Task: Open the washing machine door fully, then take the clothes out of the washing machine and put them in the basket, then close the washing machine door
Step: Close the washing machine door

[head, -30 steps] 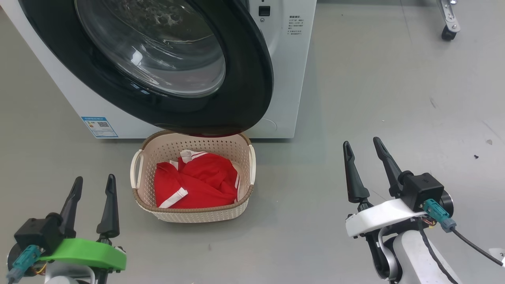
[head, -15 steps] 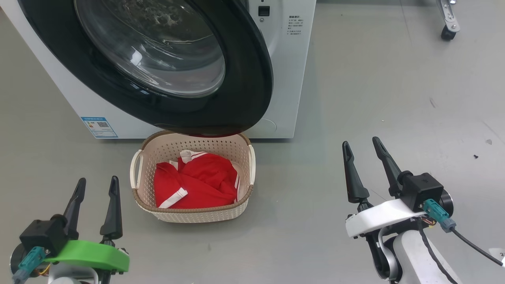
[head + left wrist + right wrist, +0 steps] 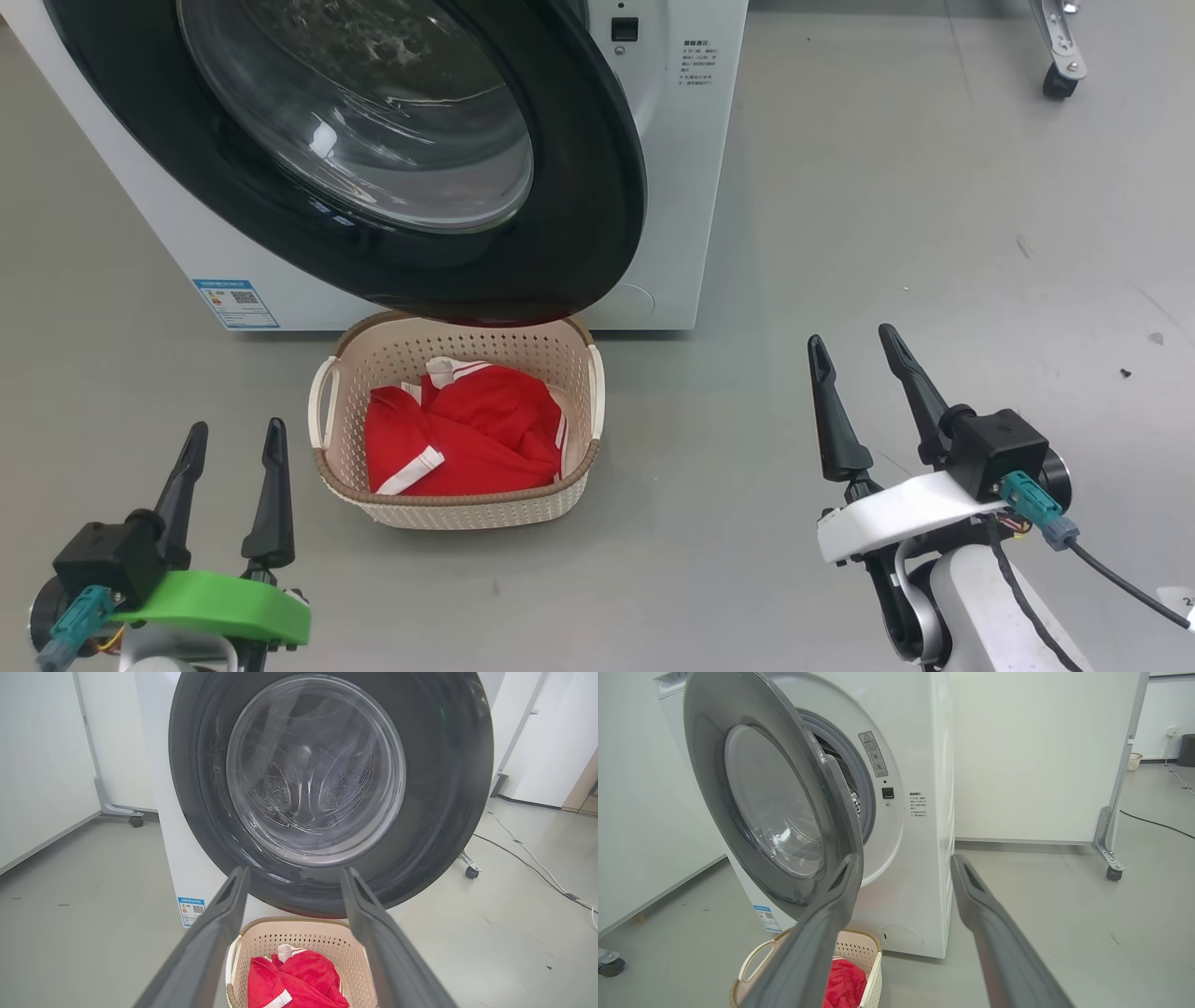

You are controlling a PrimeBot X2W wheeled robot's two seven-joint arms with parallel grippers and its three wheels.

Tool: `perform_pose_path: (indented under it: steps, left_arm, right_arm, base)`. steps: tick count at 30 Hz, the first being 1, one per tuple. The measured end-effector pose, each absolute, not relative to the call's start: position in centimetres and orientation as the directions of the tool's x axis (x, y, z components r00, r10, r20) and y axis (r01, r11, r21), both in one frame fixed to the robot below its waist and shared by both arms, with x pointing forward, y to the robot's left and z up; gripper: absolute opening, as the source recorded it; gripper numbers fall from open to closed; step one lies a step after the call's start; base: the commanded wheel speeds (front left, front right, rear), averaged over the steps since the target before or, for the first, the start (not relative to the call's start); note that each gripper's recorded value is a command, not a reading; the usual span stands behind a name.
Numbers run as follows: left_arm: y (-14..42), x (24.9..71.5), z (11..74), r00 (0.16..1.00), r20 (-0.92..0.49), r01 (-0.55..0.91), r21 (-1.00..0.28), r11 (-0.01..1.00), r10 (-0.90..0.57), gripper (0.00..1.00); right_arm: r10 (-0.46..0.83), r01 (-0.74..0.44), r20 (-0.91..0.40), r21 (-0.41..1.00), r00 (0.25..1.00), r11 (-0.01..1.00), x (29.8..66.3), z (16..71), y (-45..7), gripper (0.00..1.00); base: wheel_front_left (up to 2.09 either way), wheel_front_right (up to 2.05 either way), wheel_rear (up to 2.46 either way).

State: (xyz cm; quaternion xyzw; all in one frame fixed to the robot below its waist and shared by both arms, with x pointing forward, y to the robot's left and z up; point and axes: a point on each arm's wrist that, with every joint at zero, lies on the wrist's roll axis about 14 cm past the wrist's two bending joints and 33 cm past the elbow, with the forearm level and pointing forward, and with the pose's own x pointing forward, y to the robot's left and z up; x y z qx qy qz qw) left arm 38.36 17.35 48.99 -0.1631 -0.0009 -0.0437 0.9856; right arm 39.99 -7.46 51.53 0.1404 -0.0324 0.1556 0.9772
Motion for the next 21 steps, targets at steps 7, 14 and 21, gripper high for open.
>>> perform_pose_path:
  steps: [7, 14, 21]
  left_arm:
    - [17.12, 38.33, 49.00, 0.996, 0.017, 0.088, -0.322, 0.943, -0.087, 1.00]
    - [16.96, 38.32, 48.95, 0.996, 0.016, 0.086, -0.330, 0.940, -0.085, 1.00]
    - [16.85, 38.27, 48.57, 0.996, 0.006, 0.084, -0.330, 0.940, -0.086, 1.00]
  right_arm:
    - [0.296, -0.315, 0.108, 0.257, 0.949, 0.914, 39.96, 51.56, -7.45, 1.00]
    - [0.294, -0.312, 0.107, 0.257, 0.950, 0.915, 40.02, 51.52, -7.52, 0.62]
    - [0.311, -0.327, 0.105, 0.246, 0.945, 0.912, 40.19, 51.35, -7.05, 0.00]
  base:
    - [0.00, 0.00, 0.00]
    - [0.00, 0.00, 0.00]
    - [0.00, 0.00, 0.00]
